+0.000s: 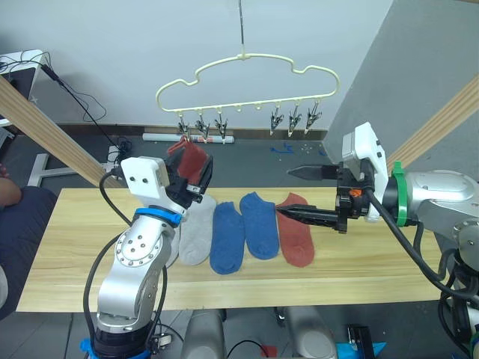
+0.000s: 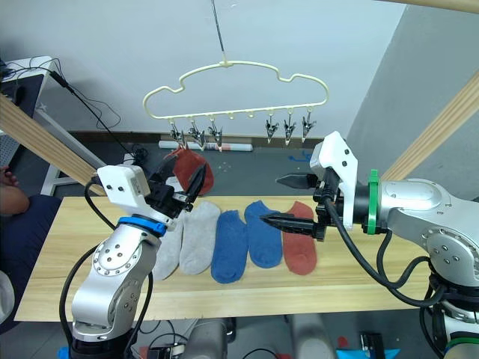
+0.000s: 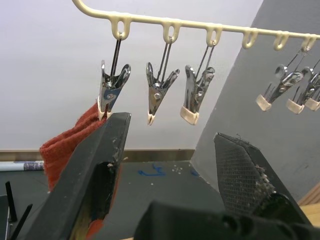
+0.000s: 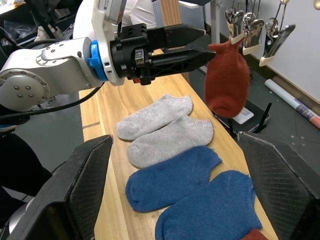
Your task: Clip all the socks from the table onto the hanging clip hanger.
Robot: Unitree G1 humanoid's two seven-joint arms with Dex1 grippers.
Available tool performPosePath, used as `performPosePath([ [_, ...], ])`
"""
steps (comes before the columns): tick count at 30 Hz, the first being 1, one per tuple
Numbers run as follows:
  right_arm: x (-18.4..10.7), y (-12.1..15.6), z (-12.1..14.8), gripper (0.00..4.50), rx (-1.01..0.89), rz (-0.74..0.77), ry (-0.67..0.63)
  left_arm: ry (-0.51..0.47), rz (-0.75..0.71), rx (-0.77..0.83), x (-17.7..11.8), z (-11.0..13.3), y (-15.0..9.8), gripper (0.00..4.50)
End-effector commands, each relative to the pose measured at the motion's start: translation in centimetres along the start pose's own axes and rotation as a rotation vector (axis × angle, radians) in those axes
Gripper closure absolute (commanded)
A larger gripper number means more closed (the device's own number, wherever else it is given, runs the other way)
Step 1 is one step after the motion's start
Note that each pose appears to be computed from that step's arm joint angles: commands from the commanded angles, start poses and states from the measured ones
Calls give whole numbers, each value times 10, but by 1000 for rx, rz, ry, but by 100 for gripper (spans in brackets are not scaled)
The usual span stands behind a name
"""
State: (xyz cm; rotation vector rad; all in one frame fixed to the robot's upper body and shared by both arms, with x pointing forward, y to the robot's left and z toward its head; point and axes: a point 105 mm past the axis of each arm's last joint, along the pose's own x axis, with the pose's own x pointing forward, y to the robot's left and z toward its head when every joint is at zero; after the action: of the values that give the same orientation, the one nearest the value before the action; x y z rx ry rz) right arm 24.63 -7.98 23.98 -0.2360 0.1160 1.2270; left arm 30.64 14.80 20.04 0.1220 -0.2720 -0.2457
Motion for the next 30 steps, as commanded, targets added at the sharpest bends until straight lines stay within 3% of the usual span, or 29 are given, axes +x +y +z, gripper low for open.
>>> performPosePath([
  [1, -3, 5, 6, 28, -35, -3, -13, -61, -2, -6, 2, 12, -1, 143],
  [2, -3, 5, 5, 28, -34, -4, -13, -65, -3, -10, 2, 13, -1, 143],
  [6, -4, 4, 4, 28, -32, -22, -7, -69, 28, 3, 9, 12, 4, 226],
  [30, -6, 1, 3, 28, -25, -82, -3, -113, -2, -8, 42, 16, -2, 226],
])
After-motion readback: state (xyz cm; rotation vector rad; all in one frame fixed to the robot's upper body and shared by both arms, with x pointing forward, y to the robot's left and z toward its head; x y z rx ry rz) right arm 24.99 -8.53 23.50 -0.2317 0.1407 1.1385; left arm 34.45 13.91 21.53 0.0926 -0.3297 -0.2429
